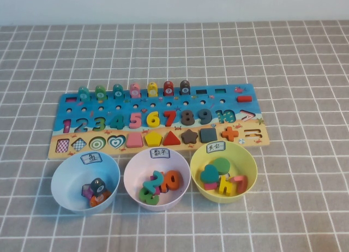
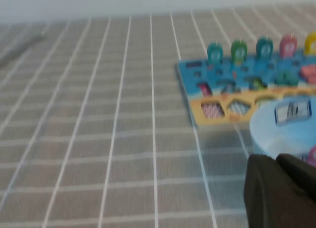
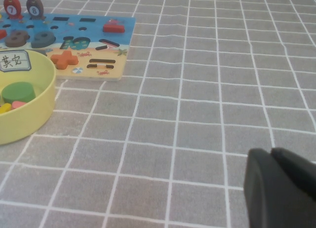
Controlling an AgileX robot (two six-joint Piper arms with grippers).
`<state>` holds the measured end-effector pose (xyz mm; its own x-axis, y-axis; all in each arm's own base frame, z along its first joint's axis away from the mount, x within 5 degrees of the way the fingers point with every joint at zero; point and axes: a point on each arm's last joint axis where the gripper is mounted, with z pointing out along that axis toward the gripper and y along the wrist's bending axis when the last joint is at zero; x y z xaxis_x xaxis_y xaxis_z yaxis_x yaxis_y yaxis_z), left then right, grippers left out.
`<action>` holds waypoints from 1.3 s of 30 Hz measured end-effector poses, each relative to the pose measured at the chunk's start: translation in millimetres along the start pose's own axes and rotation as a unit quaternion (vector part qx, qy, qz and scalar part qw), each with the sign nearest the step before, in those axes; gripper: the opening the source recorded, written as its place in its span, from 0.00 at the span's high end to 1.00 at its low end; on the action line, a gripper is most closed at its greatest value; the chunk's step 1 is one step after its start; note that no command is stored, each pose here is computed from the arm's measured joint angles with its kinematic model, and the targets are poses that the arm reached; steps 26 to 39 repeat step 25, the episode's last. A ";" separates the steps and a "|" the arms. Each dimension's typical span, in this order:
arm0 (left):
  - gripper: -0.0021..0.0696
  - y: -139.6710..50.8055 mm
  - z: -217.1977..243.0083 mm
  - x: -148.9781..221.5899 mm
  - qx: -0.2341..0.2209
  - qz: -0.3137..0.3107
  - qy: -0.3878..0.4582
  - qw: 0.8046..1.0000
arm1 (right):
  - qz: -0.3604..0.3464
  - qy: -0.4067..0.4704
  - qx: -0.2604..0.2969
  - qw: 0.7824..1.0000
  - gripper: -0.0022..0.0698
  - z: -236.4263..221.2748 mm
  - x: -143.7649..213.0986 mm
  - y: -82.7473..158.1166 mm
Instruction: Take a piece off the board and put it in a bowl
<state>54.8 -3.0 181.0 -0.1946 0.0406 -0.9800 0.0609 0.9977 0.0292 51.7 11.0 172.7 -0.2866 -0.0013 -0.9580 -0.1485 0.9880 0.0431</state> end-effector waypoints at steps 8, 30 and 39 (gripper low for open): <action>0.97 -0.3 -0.3 9.5 0.001 -0.002 0.050 0.999 | 0.000 0.000 0.000 1.000 0.99 0.0 0.0 0.0; 0.97 -0.3 -0.3 9.5 0.001 -0.002 0.050 0.999 | 0.000 -0.001 0.000 1.000 0.99 0.0 -0.2 0.0; 0.97 -0.3 -0.3 9.5 0.001 -0.002 0.050 0.999 | 0.000 -0.001 0.000 1.000 0.99 0.0 -0.2 0.0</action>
